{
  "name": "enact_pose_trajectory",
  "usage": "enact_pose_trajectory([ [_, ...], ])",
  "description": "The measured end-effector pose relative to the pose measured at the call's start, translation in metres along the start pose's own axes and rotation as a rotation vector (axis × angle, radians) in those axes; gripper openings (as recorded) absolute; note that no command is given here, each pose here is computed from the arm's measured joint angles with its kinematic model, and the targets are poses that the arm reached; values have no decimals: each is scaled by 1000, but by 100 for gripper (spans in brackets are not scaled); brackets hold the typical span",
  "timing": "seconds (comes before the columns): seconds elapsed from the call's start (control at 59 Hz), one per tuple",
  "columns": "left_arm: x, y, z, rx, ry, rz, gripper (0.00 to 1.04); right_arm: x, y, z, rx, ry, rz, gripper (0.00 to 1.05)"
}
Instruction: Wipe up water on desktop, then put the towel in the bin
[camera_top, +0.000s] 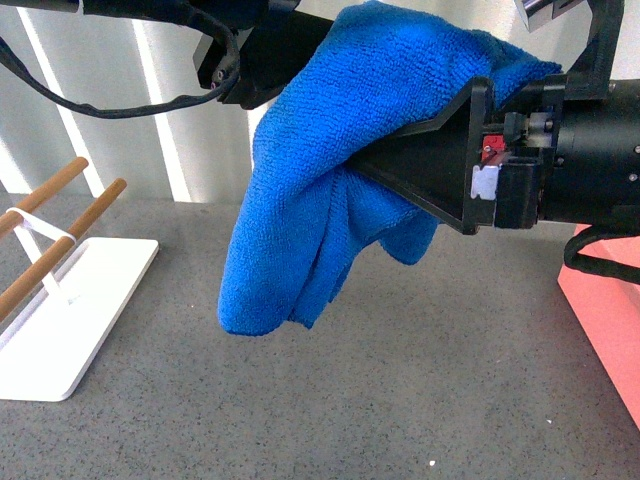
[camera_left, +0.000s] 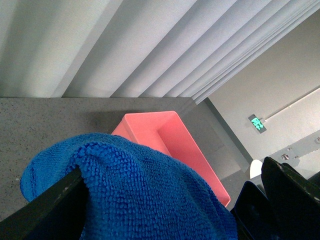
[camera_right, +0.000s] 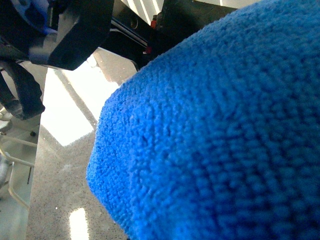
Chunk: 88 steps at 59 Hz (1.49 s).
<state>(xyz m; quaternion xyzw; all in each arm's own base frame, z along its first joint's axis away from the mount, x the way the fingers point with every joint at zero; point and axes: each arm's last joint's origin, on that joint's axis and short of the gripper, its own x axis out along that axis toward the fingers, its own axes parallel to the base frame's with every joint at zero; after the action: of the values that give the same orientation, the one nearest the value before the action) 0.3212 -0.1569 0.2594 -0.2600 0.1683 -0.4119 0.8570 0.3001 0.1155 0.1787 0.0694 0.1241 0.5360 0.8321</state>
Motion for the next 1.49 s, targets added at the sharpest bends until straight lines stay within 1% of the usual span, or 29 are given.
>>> enact_pose_trajectory([
  [0.136,0,0,0,7,-5,7,98,-1,0,-2,-8,7,-3,4],
  [0.186,2,-3,-2,79,-108,123,92,-1,0,-2,-9,7,-5,4],
  [0.203,-1,-2,-3,129,-175,210,89,-1,0,-2,-9,8,-5,4],
  [0.237,-5,-1,-4,183,-235,299,85,-2,0,-2,-13,7,-3,4],
  [0.271,-18,3,-9,292,-316,475,78,-2,0,-2,-14,7,-2,4],
  [0.288,-22,4,-10,302,-334,515,76,-2,0,-2,-15,8,-1,4],
  [0.305,-30,6,-12,352,-355,594,73,-2,0,-2,-14,9,-1,4],
  [0.339,-39,8,-14,383,-373,666,69,-3,0,-3,-11,11,0,4],
  [0.356,-47,11,-16,408,-387,725,66,-3,0,-3,-10,12,-1,4],
  [0.39,-56,13,-18,429,-394,769,62,-4,0,-3,-9,12,-3,4],
  [0.407,-64,14,-20,440,-399,795,59,-5,0,-3,-9,12,-4,4],
  [0.424,-68,15,-21,449,-399,803,57,-5,0,-3,-9,12,-5,4],
  [0.492,-93,21,-31,493,-390,848,42,-8,-1,-4,-11,16,-12,4],
  [0.508,-101,23,-35,503,-382,856,37,-8,-1,-4,-11,17,-11,4],
  [0.559,-114,26,-45,515,-363,863,26,-8,-1,-4,-15,19,-4,4],
  [0.644,-128,28,-54,523,-348,856,14,-9,0,-4,-17,21,1,4],
  [0.678,-137,28,-59,527,-345,853,5,-11,-1,-3,-20,20,-5,4],
  [0.983,-182,28,-86,537,-349,862,4,-20,-7,-2,-31,20,-21,4],
  [1.237,-207,24,-104,536,-346,864,4,-22,-9,-4,-38,32,-40,4],
  [1.305,-213,25,-105,538,-340,844,4,-21,-9,-6,-44,42,-50,4],
  [1.407,-221,25,-108,536,-347,862,4,-19,-8,-7,-49,53,-53,4],
  [1.492,-224,27,-115,540,-360,864,4,-19,-8,-7,-53,56,-53,4],
])
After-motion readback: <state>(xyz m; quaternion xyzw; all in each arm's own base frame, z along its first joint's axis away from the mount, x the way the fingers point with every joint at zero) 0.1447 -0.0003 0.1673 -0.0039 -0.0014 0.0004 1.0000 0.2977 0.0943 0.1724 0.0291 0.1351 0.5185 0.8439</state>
